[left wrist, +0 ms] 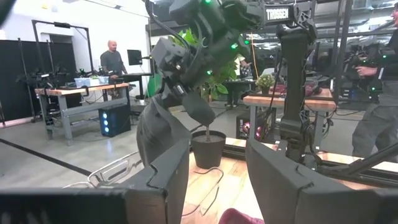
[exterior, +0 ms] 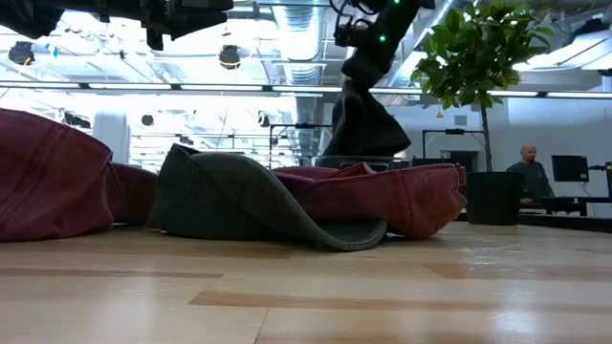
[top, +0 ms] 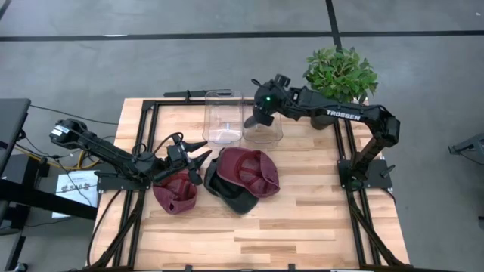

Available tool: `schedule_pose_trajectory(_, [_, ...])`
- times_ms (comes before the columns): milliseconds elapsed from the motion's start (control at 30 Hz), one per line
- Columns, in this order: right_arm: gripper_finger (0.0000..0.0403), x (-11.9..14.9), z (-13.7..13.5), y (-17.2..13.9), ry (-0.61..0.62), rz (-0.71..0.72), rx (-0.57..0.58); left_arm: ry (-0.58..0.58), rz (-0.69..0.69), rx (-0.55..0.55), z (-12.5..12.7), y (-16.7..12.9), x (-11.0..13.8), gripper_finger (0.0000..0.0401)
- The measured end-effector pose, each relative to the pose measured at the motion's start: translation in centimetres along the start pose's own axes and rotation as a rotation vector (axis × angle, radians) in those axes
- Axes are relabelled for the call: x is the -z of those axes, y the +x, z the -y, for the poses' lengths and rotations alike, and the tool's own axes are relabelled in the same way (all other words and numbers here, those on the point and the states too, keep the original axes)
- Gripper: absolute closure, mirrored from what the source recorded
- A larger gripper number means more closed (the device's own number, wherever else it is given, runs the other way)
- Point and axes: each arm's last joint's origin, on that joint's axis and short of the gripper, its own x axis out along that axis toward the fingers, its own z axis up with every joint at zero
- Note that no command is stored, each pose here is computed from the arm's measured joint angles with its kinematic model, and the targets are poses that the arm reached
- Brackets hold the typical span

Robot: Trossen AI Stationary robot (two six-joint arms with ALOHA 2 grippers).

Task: Pick & Place hat
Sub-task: Put the right black cap into the right transparent bin

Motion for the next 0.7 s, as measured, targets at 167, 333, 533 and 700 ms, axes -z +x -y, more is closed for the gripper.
schedule_pose_trajectory(167, [0.0403, 0.3, 0.2, 0.2, 0.064, -0.021, 0.005, 0.0, 0.0, 0.0, 0.0, 0.0, 0.0, 0.0245])
schedule_pose_trajectory(333, [0.0403, 0.8, 0.0, 0.0, 0.046, -0.094, 0.058, 0.0, 0.0, 0.0, 0.0, 0.0, 0.0, 0.0245])
schedule_pose_trajectory(533, [0.0403, 1.1, 0.0, -0.2, 0.007, -0.16, 0.063, -0.002, -0.001, -0.023, -0.4, 0.3, 0.1, 0.0245])
schedule_pose_trajectory(700, [0.0403, -0.7, 0.0, 1.0, -0.071, -0.256, 0.034, 0.0, -0.002, -0.05, -0.8, 0.7, 0.2, 0.0245])
